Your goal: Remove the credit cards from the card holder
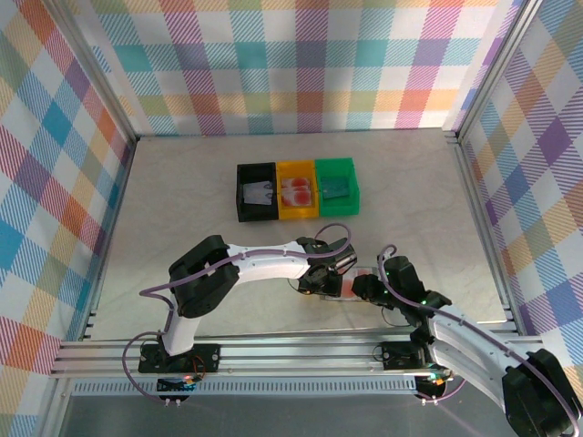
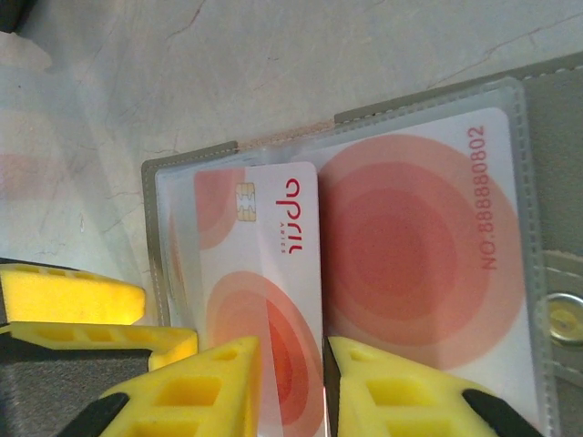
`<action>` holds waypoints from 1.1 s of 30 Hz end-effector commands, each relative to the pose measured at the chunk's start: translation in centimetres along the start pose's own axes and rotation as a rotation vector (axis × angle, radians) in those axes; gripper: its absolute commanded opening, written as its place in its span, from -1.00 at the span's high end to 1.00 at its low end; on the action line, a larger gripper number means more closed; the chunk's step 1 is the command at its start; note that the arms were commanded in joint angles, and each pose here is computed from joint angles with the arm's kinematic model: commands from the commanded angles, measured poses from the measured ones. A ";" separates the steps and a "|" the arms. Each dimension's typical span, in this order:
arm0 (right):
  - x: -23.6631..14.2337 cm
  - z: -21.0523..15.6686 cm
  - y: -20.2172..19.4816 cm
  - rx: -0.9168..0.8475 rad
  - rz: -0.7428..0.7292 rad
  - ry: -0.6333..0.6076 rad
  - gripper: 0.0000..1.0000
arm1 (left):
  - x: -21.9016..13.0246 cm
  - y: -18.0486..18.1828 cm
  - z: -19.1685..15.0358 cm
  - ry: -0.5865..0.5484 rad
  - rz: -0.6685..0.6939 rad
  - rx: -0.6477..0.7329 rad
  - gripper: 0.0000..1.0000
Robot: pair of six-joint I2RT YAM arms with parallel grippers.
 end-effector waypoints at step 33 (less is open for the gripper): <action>0.1 0.0 0.1 -0.020 0.039 -0.022 0.90 | 9.5 2.2 -4.6 0.171 0.096 -0.005 -0.26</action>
Point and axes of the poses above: each hand's point on the last joint's axis, 136 mm out from that joint toward the fingers, its own x axis out along the fingers, its own y axis along the line the jaws close on, z = x × y, the point moved 6 cm from there along -x, back along the fingers, and after that the axes turned 12 degrees about -x, right-handed, at the moved point
